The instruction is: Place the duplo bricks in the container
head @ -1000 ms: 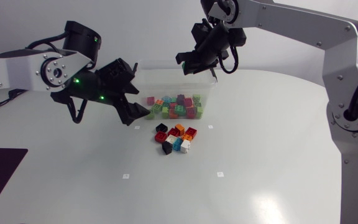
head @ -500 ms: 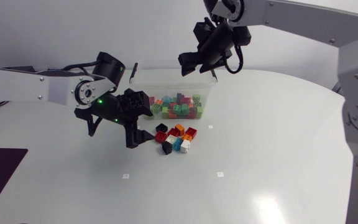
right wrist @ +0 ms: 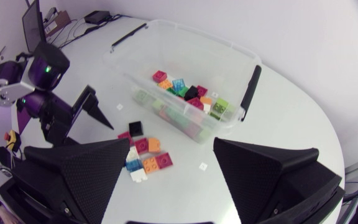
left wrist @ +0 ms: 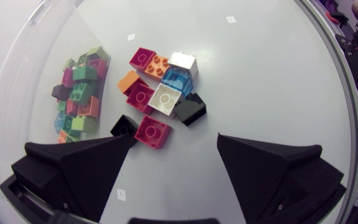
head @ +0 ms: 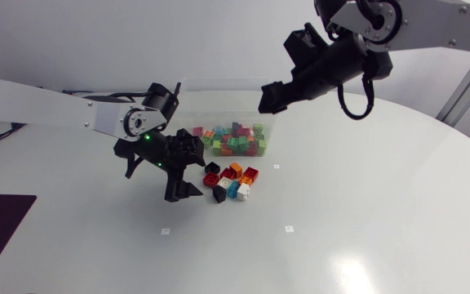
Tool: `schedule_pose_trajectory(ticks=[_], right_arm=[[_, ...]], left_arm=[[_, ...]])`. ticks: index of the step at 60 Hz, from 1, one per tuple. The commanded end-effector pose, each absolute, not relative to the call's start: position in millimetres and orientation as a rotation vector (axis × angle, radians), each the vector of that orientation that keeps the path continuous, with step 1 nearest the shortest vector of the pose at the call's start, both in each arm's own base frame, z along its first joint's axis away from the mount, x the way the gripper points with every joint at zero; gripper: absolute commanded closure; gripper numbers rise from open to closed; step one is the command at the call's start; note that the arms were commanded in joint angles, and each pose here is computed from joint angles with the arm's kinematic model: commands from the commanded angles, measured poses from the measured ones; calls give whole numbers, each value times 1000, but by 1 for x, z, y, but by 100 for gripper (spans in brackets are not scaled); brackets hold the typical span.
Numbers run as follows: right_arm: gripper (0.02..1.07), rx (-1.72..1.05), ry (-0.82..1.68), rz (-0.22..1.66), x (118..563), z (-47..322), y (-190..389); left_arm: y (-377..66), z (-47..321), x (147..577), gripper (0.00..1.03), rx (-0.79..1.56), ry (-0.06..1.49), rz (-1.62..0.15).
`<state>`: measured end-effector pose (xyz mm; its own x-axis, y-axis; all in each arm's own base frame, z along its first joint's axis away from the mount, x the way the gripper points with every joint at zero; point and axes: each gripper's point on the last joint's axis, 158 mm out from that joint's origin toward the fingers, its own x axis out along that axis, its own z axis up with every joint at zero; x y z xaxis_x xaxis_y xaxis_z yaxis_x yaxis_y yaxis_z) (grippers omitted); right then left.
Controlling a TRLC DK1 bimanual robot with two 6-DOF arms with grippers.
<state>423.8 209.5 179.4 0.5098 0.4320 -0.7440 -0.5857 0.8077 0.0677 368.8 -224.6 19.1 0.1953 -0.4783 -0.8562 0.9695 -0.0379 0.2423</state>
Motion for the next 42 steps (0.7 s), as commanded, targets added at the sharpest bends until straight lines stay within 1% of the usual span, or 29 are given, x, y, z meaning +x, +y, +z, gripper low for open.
schedule_pose_trajectory(ticks=[1, 10, 22, 42], right_arm=[[10, -228, 845, 641, 407, 165, 203], [10, -235, 857, 666, 387, 148, 199], [10, -241, 881, 682, 366, 127, 194], [10, -246, 905, 694, 347, 111, 191]], left_arm=[[-235, 16, 374, 6, 1054, 599, -1347], [-243, 15, 380, 6, 1074, 580, -1358], [-243, 2, 385, 6, 1113, 587, -1391], [-245, -18, 389, 6, 1181, 592, -1432]])
